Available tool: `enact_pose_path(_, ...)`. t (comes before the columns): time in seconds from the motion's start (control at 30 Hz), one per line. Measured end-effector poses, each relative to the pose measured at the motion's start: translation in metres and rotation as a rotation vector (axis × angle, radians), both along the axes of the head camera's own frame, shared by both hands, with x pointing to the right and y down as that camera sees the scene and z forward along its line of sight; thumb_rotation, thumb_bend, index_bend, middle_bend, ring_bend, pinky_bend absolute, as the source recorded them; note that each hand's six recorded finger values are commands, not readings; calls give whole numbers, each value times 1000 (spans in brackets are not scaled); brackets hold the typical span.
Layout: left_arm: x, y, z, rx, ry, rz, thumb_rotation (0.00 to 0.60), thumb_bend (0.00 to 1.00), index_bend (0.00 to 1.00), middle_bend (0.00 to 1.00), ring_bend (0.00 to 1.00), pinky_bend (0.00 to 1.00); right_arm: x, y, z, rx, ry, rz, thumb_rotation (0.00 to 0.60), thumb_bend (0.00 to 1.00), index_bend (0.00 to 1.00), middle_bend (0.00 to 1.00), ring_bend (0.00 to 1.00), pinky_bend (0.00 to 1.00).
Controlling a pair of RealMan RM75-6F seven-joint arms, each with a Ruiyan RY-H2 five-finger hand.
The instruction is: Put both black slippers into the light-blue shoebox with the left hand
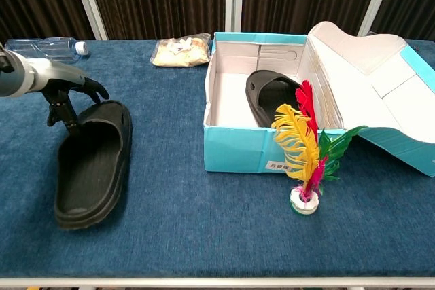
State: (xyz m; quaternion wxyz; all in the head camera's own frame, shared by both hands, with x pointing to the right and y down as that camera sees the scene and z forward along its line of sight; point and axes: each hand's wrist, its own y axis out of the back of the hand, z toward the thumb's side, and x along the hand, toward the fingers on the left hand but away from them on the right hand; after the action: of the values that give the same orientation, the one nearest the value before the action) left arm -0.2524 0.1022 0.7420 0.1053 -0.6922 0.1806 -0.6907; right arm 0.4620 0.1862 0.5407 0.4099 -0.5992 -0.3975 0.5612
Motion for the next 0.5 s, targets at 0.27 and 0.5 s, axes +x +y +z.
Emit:
enact_pose_path(0.27, 0, -5, 11, 42, -25, -28, 600, 21, 445, 417, 854, 744, 0, 1, -2, 9, 3, 0, 600, 67, 0, 96, 0, 51)
enact_pose_path(0.5, -2, -15, 2, 124, 51, -107, 600, 21, 543, 526, 874, 790, 0, 2, -3, 9, 8, 4, 600, 68, 0, 96, 0, 51)
